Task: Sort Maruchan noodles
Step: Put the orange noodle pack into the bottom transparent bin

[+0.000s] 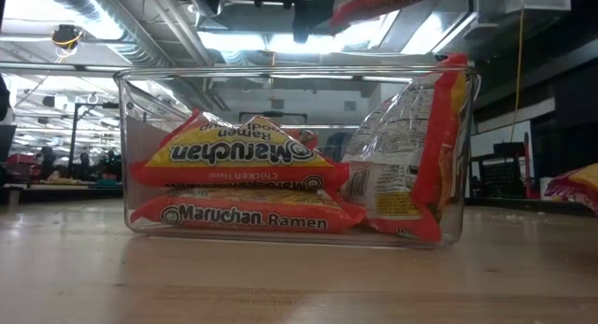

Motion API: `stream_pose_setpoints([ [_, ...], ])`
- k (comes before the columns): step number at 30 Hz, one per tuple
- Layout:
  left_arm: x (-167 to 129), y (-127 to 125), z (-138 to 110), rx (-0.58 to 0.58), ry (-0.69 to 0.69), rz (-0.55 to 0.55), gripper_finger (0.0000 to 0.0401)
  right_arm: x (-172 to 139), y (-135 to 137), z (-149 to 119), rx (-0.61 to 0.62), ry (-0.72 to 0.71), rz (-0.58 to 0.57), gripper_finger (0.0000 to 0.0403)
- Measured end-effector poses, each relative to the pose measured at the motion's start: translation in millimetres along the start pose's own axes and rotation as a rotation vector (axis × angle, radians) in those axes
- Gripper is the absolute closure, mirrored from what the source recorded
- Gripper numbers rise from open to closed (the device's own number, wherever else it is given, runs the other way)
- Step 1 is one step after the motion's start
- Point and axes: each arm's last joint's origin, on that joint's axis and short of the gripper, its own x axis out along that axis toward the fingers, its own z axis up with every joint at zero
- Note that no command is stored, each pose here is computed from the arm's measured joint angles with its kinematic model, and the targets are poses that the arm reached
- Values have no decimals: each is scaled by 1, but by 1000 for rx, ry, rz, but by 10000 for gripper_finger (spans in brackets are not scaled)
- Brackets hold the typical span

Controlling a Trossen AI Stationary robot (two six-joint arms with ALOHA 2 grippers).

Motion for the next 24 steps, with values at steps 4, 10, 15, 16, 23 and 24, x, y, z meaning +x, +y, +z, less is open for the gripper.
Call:
stream_pose_setpoints([
  [4,0,-2,1,3,-14,-4,193,0,0,0,0,2,10,403],
  [10,0,-2,1,3,-13,-6,239,0,0,0,-1,4,9,400],
  [15,1,-3,-1,5,-11,9,256,0,0,-2,-58,18,7,371],
  [16,1,-3,-1,9,-5,19,259,-1,0,-2,-64,24,7,360],
  [23,1,0,-7,47,42,73,288,-21,-5,-4,-75,25,-19,265],
  [24,1,0,-8,52,54,81,293,-25,-6,-4,-69,19,-21,255],
])
